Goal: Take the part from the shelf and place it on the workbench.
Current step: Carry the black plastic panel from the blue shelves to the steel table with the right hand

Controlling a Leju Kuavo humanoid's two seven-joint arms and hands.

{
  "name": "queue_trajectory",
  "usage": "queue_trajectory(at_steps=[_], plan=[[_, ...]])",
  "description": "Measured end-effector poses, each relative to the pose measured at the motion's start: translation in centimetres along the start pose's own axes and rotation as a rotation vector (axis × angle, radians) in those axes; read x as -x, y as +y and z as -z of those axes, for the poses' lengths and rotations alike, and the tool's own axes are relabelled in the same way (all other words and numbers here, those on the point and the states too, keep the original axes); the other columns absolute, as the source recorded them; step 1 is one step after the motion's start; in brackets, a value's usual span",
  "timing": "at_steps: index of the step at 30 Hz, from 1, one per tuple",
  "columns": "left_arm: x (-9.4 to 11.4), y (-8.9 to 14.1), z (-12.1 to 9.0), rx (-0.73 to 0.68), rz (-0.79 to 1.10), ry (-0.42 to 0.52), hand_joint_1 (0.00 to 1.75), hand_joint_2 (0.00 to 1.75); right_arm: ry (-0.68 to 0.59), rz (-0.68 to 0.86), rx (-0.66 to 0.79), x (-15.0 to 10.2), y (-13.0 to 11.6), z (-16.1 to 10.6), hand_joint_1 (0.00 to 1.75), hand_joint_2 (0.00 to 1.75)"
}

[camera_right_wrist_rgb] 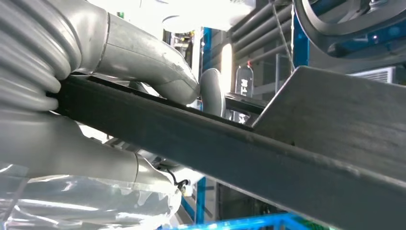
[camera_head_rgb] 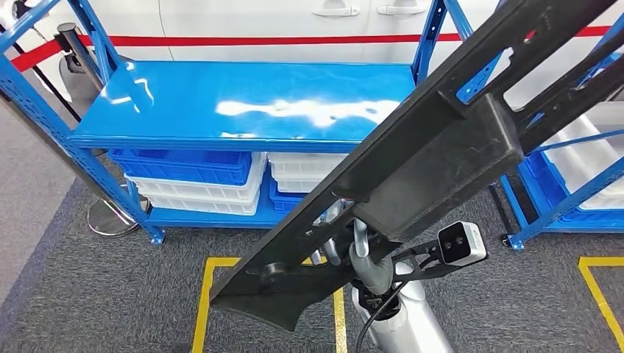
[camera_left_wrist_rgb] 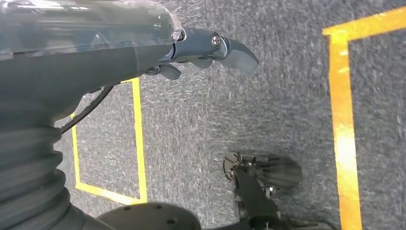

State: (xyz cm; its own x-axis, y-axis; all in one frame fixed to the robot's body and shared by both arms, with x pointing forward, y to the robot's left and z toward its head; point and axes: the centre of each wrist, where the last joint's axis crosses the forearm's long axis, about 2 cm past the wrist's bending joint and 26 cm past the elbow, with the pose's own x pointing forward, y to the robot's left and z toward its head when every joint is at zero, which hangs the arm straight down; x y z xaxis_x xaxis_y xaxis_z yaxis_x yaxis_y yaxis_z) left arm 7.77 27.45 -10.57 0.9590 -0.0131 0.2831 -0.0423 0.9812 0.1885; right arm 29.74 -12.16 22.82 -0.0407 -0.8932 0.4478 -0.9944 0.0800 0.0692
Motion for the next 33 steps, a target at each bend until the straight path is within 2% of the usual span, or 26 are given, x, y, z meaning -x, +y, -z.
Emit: queue_trajectory(at_steps=[33], plan=[[0.66,0.19,-0.04,-0.006,0.012,0.001,0.00,1.75,-0.013,-0.060,0.013,-0.57,0.03,0.10,1.75,1.75]])
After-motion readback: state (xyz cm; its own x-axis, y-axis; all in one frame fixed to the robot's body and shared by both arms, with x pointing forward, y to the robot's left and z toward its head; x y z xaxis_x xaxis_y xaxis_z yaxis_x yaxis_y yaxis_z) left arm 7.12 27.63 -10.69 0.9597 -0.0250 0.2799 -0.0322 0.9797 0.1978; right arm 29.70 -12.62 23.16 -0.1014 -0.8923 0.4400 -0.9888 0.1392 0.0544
